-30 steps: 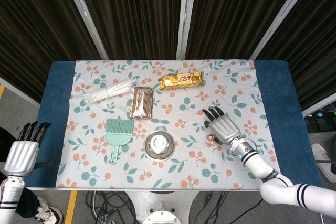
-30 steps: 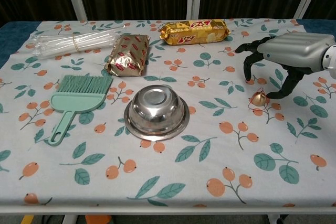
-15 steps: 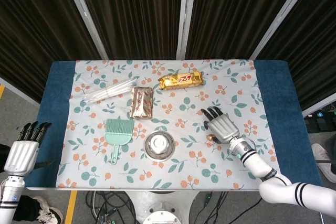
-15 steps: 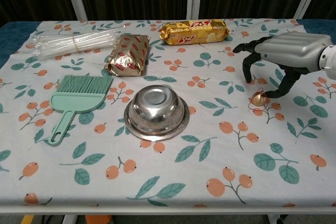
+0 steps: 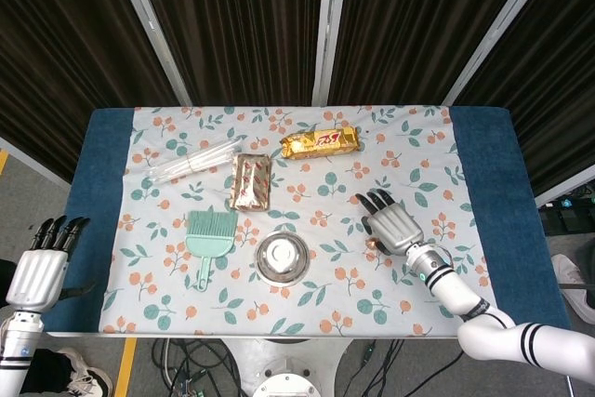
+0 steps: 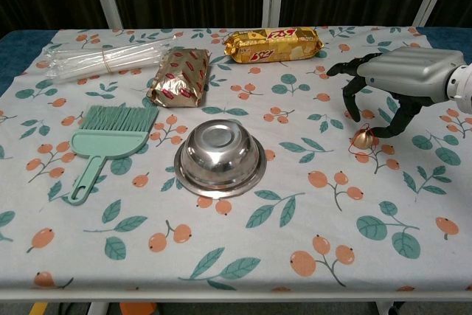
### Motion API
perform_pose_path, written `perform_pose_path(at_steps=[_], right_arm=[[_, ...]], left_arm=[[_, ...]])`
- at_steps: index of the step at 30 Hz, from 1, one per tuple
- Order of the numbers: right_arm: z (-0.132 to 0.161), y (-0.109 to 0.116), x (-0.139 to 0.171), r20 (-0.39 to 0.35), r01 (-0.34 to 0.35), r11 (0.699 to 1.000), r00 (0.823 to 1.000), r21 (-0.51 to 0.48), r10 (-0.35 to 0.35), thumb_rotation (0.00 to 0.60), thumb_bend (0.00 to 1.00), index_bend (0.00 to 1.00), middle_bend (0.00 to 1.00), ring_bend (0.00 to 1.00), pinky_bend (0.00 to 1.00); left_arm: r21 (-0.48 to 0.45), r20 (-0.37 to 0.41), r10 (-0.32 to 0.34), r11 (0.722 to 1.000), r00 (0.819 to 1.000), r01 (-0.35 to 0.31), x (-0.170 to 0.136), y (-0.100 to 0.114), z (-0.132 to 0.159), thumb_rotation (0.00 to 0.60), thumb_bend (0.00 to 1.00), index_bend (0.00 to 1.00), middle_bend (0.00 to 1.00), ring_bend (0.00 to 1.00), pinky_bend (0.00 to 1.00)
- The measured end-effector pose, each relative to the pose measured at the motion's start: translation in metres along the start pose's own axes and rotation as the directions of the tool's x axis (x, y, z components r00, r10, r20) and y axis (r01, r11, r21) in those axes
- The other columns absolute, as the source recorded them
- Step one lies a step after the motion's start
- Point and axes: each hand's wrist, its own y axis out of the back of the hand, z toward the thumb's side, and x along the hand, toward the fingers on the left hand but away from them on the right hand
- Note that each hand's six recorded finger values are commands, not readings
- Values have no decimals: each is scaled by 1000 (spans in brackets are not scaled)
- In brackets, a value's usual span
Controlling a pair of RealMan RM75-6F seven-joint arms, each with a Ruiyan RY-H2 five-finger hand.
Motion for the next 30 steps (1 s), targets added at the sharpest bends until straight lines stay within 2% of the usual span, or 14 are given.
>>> perform_pose_path(at_steps=[30], right_arm=[[4,-4,0,-11,-17,1000,1000,-3,17,600,254,535,67,0,0]], left_arm=[[-3,-5,-9,1000,1000,9,-1,-2,-2,600,0,83,90,0,0]])
